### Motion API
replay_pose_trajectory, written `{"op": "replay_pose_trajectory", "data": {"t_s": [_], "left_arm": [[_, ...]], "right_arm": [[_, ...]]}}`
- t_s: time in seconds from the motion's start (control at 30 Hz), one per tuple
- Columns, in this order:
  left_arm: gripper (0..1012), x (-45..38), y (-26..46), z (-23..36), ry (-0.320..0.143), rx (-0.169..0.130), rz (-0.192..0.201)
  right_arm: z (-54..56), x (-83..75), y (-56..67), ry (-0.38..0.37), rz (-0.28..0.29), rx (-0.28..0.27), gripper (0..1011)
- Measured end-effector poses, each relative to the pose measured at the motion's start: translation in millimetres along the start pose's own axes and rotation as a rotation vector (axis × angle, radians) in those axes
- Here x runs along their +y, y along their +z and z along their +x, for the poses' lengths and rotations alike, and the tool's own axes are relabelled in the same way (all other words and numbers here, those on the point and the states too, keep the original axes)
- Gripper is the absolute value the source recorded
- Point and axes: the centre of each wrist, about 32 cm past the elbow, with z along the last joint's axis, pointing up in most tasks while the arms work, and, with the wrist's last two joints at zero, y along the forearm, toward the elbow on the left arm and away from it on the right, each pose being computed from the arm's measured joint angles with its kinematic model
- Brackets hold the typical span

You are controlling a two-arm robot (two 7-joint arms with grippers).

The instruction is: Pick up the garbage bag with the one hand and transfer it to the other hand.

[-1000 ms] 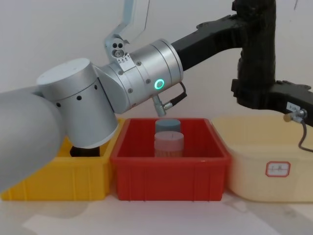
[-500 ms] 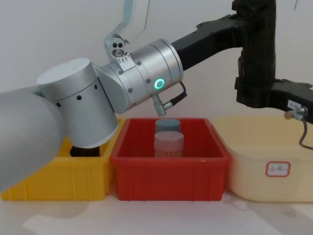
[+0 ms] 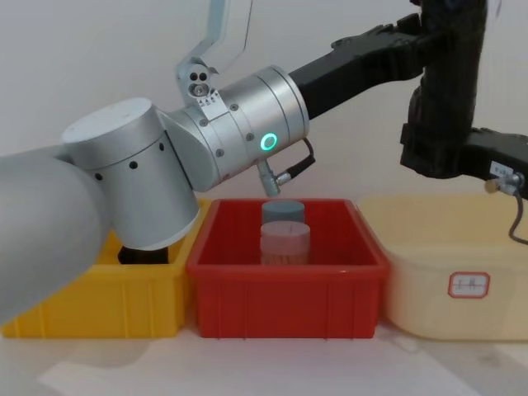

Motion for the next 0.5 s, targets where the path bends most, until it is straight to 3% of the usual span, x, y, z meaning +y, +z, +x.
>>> {"op": "replay_pose_trajectory", "data": {"t_s": [0.23, 0.5], "left_arm": [[868, -0.1, 0.0, 0.0, 0.0, 0.0, 0.0], [1002, -0.1, 0.0, 0.0, 0.0, 0.0, 0.0]], "right_arm": [[1.4, 1.1, 1.9, -0.009, -0.006, 0.014, 581], [4.5, 4.5, 4.9, -0.051, -0.032, 0.036, 581]]}}
